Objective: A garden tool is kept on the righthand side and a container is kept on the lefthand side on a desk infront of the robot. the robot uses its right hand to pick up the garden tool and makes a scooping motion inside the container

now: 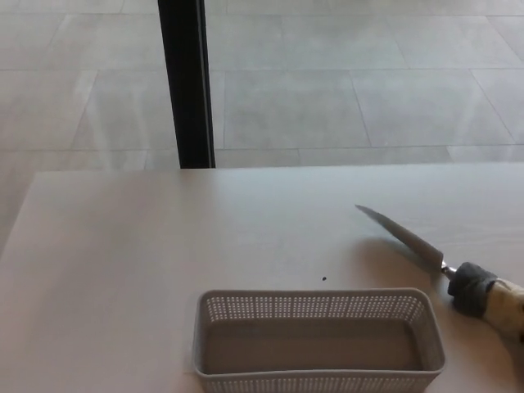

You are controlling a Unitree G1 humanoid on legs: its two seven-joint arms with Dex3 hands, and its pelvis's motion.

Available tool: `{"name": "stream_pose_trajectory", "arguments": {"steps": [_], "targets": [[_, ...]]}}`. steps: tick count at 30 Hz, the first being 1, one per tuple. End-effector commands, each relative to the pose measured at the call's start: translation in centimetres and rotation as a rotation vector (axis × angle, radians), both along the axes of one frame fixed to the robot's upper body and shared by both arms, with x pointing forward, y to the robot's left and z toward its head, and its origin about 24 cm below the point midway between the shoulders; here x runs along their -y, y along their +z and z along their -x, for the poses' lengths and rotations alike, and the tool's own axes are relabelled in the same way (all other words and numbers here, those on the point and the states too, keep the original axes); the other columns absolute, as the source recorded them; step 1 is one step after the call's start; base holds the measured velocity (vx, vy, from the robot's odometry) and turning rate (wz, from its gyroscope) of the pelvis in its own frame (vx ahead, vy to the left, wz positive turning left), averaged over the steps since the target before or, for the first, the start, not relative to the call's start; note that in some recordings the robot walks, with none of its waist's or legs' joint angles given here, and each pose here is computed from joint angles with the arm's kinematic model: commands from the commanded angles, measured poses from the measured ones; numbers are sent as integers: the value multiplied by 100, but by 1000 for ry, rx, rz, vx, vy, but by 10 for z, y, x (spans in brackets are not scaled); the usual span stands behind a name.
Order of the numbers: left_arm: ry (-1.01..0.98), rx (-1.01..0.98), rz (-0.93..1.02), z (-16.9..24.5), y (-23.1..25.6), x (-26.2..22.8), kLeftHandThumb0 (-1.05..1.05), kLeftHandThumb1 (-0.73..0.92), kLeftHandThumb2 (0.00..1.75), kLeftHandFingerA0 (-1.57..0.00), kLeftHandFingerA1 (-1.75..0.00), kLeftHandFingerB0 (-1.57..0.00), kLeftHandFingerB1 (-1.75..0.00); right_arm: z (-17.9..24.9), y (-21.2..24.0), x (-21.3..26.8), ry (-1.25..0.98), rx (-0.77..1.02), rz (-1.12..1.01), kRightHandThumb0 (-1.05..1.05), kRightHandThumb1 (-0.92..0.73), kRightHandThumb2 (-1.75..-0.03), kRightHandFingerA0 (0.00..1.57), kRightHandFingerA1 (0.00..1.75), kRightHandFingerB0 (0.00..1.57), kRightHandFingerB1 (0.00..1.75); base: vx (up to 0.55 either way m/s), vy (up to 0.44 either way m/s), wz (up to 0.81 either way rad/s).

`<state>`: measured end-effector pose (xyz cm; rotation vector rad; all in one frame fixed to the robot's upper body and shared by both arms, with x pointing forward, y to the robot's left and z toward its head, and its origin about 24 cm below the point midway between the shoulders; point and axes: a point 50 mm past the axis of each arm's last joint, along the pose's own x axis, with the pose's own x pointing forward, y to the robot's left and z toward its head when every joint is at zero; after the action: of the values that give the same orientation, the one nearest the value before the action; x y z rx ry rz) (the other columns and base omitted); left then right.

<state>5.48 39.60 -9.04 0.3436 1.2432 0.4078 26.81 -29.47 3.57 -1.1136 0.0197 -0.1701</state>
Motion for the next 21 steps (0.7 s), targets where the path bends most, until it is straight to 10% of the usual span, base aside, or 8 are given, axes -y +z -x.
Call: {"name": "stream_pose_trajectory", "arguments": {"steps": [1, 6, 10, 11, 12, 15, 17, 21], "targets": [[14, -15, -7, 4, 1, -2, -53, 54, 92, -50, -66, -43, -59, 36, -49, 19, 99, -500, 230, -20, -70, -68, 76, 128, 79, 89, 0, 0, 0], [10, -8, -15, 2, 2, -3, -51, 69, 61, -57, -62, -52, -48, 36, -48, 28, 84, -593, 289, -31, -77, -61, 72, 85, 66, 51, 0, 0, 0], [4, -14, -15, 2, 2, -3, -51, 71, 62, -55, -61, -48, -48, 36, -39, 36, 68, -636, 289, -48, -75, -62, 66, 97, 27, 32, 0, 0, 0], [6, -15, -15, 2, 2, -3, -51, 71, 61, -55, -60, -49, -48, 35, -38, 36, 75, -637, 307, -61, -62, -93, 57, 81, 16, 44, 0, 0, 0], [9, -14, -11, 3, 2, -3, -52, 71, 61, -54, -60, -48, -48, 34, -34, 39, 56, -670, 369, -77, -60, -96, 7, 51, 4, 29, 0, 0, 0], [10, -20, -13, 5, 0, -1, -50, 72, 62, -57, -60, -51, -48, 30, -27, 41, 11, -736, 388, -105, -68, -102, 0, 1, 0, 0, 0, 0, 0], [3, -18, -14, 4, 0, -1, -50, 72, 62, -55, -61, -50, -48, 27, -22, 42, 0, -761, 365, -105, -86, -66, 0, 0, 0, 0, 0, 0, 0], [-9, -29, -22, 3, 0, -1, -51, 73, 62, -56, -58, -50, -47, 24, -14, 41, -5, -742, 319, -105, -92, -71, 0, 0, 0, 0, 0, 0, 0]]}}
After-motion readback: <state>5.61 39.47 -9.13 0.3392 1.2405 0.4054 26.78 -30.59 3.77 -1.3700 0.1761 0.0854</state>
